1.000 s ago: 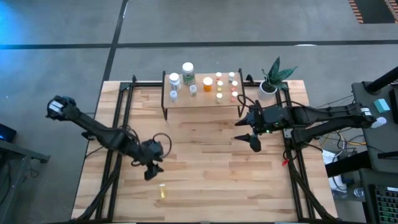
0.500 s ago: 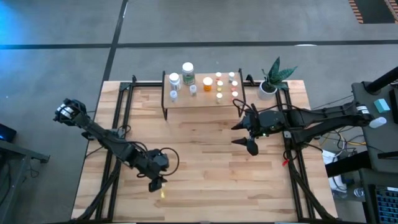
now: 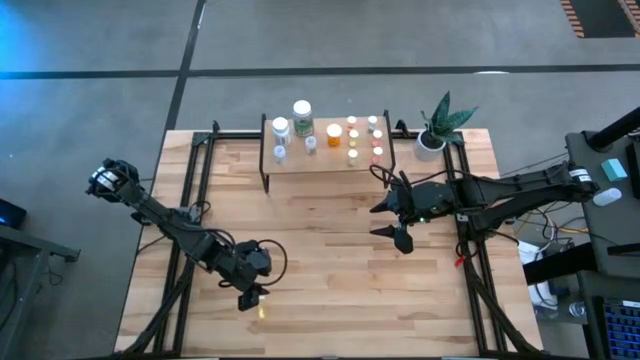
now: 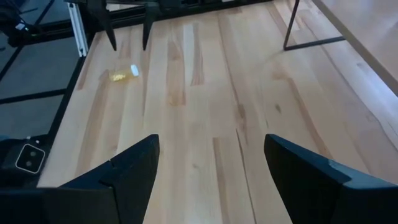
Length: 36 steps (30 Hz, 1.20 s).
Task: Pick and place medicine bottles onto shelf by color
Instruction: Put the yellow pill bottle on the shelf
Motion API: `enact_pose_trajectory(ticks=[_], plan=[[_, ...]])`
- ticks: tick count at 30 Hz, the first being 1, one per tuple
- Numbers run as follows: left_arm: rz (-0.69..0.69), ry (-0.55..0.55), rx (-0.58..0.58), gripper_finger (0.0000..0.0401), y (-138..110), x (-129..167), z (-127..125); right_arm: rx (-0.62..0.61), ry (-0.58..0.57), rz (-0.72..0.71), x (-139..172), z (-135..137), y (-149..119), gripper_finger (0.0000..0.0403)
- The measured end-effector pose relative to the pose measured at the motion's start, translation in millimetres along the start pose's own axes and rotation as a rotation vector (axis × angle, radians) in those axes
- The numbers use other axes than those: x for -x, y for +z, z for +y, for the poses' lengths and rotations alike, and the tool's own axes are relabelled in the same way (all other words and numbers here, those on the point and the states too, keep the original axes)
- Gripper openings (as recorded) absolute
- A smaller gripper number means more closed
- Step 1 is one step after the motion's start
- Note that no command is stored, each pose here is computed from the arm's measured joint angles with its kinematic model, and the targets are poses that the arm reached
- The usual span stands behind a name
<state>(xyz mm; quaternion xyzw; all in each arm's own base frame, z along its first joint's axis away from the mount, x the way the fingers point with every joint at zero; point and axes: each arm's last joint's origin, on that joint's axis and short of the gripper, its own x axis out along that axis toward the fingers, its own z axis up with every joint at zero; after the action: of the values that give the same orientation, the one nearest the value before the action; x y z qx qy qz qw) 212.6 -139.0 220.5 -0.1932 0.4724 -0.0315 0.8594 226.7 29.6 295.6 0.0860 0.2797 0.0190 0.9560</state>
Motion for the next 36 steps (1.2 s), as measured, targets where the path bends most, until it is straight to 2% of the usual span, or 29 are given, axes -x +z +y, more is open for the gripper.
enact_pose_trajectory(ticks=[9, 18, 26, 36], plan=[[-0.002, -0.007, -0.023, 0.0233, -5.4, 2.4, -6.9, 0.000, 0.001, -0.004, 0.2, 0.1, 0.4, 0.0279], [-0.117, -0.013, -0.040, 0.0233, 4.1, 18.1, -33.8, 0.000, 0.001, -0.005, 0.2, 0.1, 0.4, 0.0279], [-0.092, 0.221, 0.216, 0.0233, -2.1, 17.4, -30.0, -0.002, 0.001, -0.004, 0.2, 0.1, 0.4, 0.0279], [-0.049, 0.274, 0.393, 0.0233, -10.6, 1.7, -31.2, -0.013, 0.001, -0.005, 0.3, 0.1, 0.5, 0.0279]])
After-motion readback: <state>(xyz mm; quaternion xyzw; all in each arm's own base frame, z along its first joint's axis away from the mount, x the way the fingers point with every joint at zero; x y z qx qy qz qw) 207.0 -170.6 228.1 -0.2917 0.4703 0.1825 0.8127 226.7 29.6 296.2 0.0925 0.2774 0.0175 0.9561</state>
